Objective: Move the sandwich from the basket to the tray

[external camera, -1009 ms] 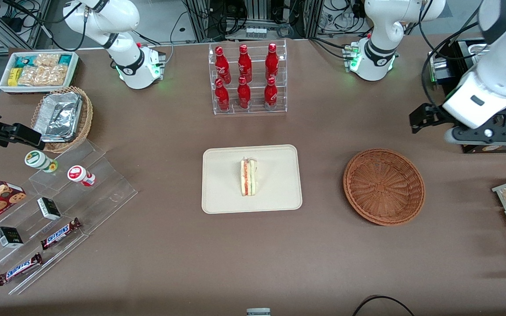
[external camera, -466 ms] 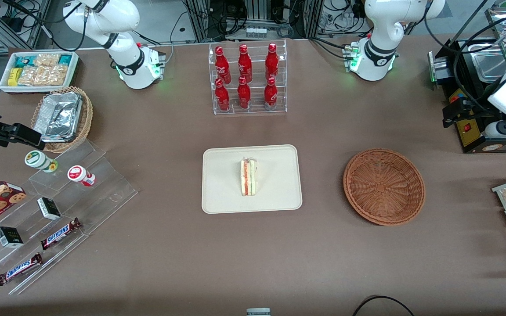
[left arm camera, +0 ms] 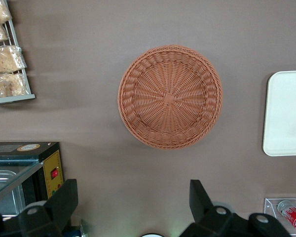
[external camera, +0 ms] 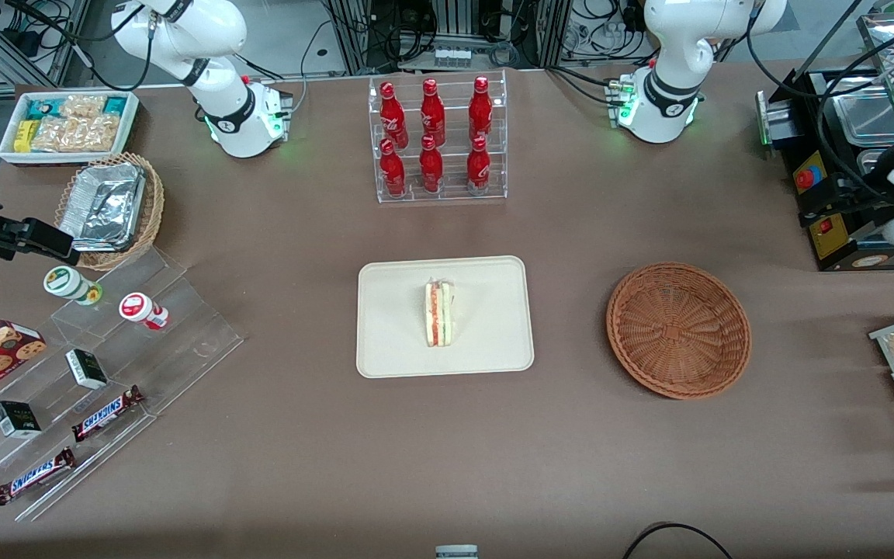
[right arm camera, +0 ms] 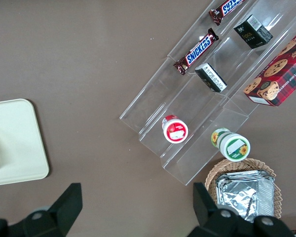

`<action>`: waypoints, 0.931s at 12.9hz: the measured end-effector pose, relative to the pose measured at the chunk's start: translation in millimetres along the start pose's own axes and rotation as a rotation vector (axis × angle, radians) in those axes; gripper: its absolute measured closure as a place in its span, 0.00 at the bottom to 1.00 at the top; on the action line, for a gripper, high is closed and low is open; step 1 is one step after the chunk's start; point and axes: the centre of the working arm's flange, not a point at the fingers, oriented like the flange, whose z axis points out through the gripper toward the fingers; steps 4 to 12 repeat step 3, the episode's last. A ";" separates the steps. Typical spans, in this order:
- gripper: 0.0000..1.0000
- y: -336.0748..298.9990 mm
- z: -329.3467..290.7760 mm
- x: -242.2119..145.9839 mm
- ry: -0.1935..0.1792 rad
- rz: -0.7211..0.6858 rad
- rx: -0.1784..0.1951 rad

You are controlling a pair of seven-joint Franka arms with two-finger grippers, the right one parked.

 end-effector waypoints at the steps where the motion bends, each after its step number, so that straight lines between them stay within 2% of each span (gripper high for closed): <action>1: 0.00 -0.5 -3.9 -0.1 0.008 -0.001 0.000; 3: 0.00 -0.6 -10.2 -0.3 0.022 -0.001 0.000; 12: 0.00 -0.6 -10.2 -0.3 0.022 -0.001 0.000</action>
